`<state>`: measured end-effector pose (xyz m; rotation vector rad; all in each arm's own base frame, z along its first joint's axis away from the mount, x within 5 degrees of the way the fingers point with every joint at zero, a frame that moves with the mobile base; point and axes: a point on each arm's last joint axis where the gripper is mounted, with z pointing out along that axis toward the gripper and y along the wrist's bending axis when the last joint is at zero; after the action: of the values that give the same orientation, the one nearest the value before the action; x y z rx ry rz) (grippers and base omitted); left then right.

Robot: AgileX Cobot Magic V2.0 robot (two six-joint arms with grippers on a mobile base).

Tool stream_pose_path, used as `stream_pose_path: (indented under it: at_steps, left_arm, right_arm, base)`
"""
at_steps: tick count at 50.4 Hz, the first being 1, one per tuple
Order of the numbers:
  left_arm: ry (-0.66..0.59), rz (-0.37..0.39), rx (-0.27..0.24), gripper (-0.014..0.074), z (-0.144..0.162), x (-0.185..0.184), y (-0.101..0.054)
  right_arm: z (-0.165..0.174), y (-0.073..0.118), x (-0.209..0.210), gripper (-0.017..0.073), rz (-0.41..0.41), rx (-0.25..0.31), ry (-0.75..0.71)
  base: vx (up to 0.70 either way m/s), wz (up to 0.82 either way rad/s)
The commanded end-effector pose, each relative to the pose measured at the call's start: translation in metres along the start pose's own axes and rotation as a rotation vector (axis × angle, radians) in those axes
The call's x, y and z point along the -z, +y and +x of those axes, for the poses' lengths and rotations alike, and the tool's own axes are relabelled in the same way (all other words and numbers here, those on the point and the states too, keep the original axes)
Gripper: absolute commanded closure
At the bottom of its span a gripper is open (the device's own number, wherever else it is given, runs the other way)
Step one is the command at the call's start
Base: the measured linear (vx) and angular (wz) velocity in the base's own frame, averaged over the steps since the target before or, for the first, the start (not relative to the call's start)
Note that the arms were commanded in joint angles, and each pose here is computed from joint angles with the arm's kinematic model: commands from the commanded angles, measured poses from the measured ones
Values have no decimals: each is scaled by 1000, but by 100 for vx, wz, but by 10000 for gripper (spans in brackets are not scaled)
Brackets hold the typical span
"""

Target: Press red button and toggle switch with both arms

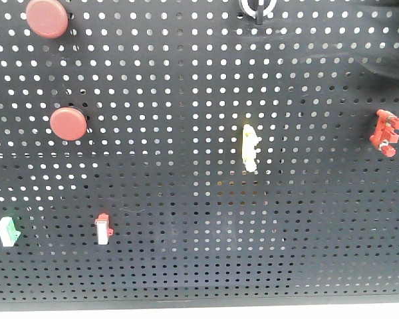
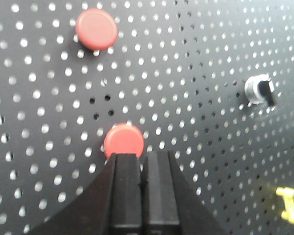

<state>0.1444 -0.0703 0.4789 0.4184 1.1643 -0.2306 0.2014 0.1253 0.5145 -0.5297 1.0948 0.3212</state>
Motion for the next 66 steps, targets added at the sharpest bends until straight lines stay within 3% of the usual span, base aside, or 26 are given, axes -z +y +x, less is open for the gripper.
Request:
stream_pose_path:
  at_steps: [1,7,18,29,36,60,66]
  left_arm:
    - [-68,18,28,591,-14,2,-1]
    - [-68,18,28,591,-14,2,-1]
    - [-68,18,27,591,-14,2,-1]
    - [-68,18,27,591,-14,2,-1]
    - [-68,18,27,591,-14,2,-1]
    - [-74,21,27,591,-14,2,-1]
    - [-75,22,26,591,-14,2,-1]
  right_arm:
    - [-16,5,-13,563,-1,-31,-13]
    - [-9,20,-38,563,-19,-48,45]
    - [4,24,-60,563,-10,-48,92]
    - [8,17,-57,563,58,-28,172]
    - [4,13,-54,563,75,41,172]
    - [-6,0,-38,563,174,82,222]
    - [-11,0,-36,563,161,80,193]
  base:
    - [0,0]
    - [0,0]
    - [0,0]
    - [0,0]
    - [0,0]
    - [0,0]
    - [0,0]
